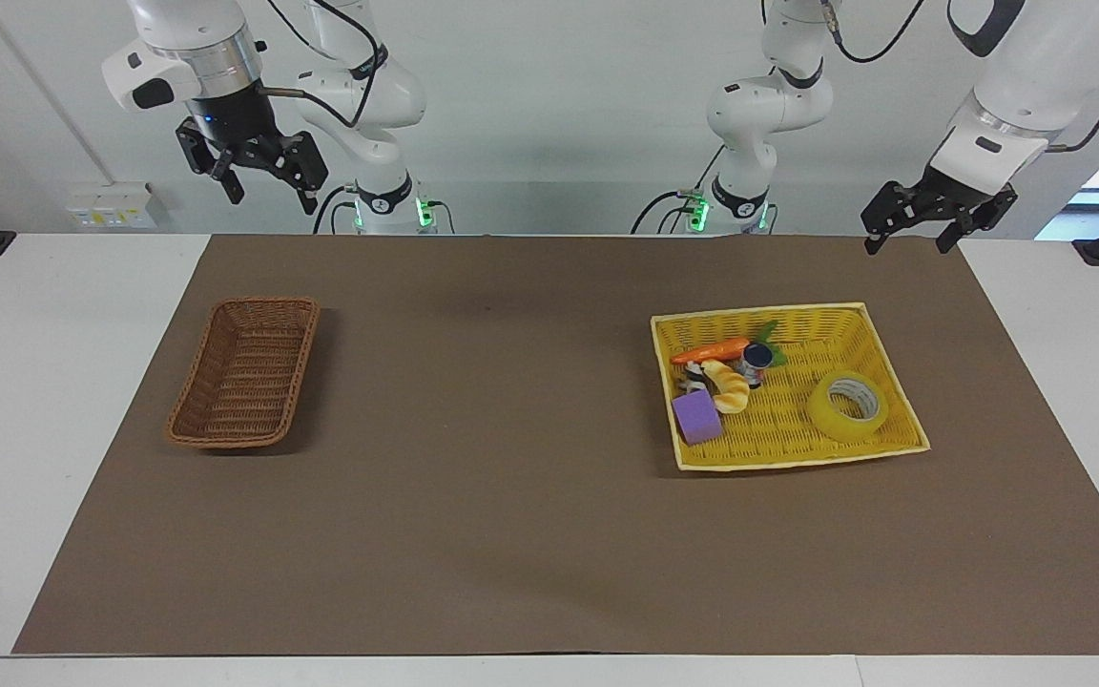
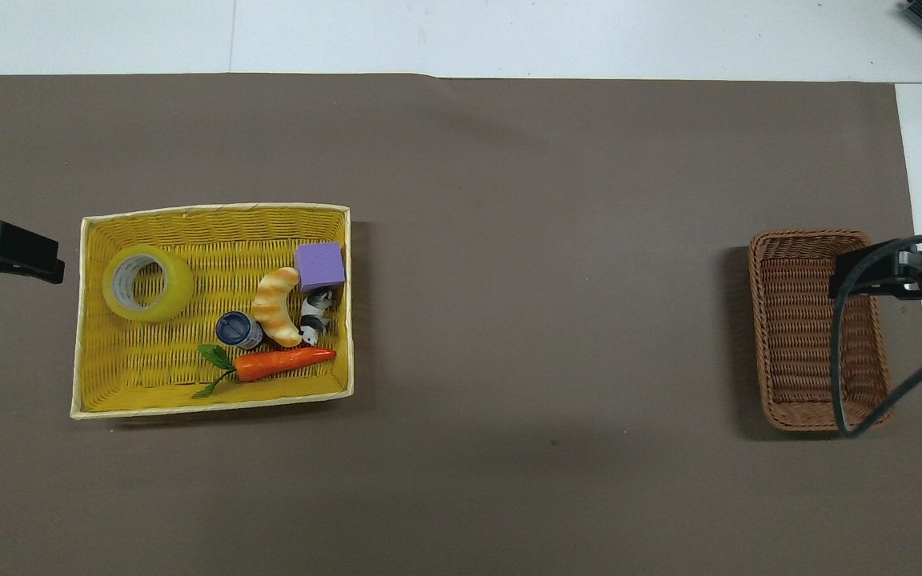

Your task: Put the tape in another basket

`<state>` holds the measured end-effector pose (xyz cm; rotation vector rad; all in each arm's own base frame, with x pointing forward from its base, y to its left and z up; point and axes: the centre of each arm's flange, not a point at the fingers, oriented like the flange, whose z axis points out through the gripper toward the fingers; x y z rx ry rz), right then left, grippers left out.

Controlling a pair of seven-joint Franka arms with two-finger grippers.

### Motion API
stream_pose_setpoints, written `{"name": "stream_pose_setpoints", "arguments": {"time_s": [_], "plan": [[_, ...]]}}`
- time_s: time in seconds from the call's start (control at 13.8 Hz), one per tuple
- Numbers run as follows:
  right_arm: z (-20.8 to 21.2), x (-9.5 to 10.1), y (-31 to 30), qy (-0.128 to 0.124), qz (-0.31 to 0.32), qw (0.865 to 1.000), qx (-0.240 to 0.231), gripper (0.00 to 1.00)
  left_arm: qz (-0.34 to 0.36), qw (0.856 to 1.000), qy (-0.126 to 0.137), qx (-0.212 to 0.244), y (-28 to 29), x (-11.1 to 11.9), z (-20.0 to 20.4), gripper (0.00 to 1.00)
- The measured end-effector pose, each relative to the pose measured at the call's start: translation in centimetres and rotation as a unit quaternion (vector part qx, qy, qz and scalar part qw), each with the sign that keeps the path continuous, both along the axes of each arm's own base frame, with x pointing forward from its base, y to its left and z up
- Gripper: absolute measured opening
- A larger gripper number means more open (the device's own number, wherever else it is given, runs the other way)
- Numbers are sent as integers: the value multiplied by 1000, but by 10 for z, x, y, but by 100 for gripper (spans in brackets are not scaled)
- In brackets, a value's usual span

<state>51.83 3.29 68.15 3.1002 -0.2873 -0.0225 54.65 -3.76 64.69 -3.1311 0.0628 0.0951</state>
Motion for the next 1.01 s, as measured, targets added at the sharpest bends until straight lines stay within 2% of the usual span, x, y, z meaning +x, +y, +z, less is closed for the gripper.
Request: {"name": "stream_pose_setpoints", "arguments": {"time_s": [0.22,0.43,1.01], "plan": [[0,1,-5,0,-4,1000,0,100,-6,1000,0,0,1,0,0,100],[-1,6,-22,12,-6,1000,3,100,-6,1000,0,0,1,0,0,100],[2,9,-22,7,-3,1000,7,100,-6,1000,7,0,2,0,-5,100]]}}
